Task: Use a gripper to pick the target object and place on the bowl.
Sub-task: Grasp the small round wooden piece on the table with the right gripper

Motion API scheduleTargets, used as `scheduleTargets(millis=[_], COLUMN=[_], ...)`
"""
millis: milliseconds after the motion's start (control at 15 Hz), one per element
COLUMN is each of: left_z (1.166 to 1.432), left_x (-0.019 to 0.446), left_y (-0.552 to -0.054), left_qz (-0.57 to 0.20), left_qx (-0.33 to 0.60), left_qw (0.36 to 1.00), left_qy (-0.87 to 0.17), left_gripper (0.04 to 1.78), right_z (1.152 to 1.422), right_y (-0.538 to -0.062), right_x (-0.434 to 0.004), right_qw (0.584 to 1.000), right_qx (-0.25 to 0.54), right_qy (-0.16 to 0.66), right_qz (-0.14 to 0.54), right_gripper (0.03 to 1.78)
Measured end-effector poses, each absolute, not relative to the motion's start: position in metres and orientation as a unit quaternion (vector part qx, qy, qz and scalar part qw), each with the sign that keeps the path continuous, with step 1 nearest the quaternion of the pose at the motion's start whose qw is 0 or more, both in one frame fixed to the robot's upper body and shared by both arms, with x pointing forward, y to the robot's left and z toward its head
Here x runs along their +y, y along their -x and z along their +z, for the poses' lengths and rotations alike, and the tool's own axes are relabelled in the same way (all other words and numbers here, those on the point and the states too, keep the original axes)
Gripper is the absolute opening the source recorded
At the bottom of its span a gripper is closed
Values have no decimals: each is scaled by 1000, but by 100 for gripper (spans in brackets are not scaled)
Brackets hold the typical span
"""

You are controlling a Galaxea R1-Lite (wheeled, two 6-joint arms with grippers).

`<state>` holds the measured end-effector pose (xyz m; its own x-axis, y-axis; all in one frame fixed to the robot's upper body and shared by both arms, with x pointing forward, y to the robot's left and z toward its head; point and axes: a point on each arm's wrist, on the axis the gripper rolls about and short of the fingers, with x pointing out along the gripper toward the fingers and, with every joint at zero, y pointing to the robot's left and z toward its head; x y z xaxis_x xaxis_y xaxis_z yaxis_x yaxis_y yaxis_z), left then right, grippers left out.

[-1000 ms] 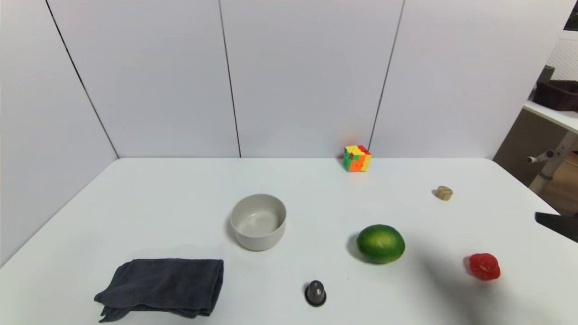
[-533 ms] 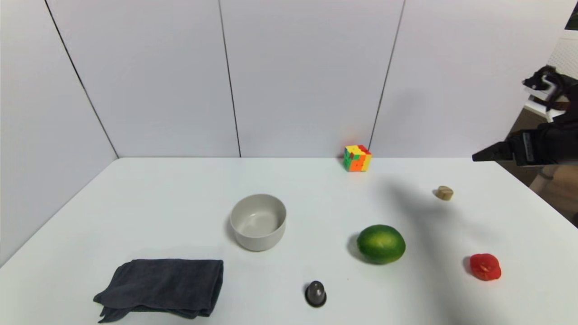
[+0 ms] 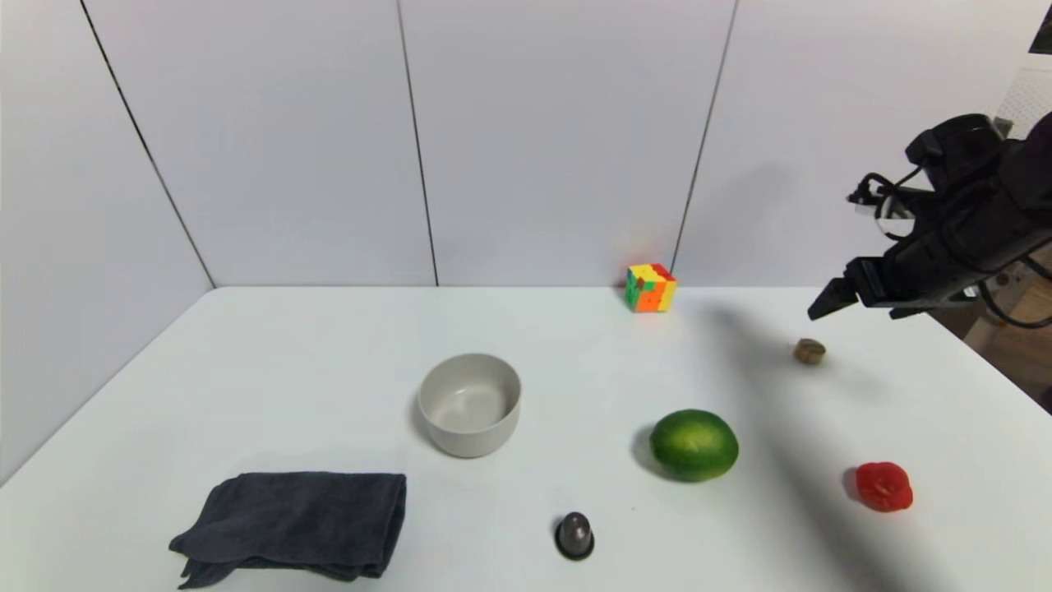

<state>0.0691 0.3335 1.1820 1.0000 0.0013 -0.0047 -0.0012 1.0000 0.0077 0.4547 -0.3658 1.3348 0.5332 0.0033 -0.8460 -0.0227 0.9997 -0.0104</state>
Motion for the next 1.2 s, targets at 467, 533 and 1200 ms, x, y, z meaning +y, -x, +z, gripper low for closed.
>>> scheduleTargets(millis=[467,533,1200], left_z=[1182,1182,1182], left_x=[333,333,333], left_y=[-69,-69,-69], left_qz=[1,1,1], left_qx=[2,2,2], left_qw=[1000,1000,1000], left_qy=[-4,-4,-4], left_gripper=[169,169,169], right_z=[1281,1276,1264], right_y=[-498,-501,-509], right_x=[-368,-367,-358], right_qw=[849,846,840], right_qx=[527,533,542], right_qy=[7,7,12], right_qz=[11,12,22], right_gripper=[171,171,171])
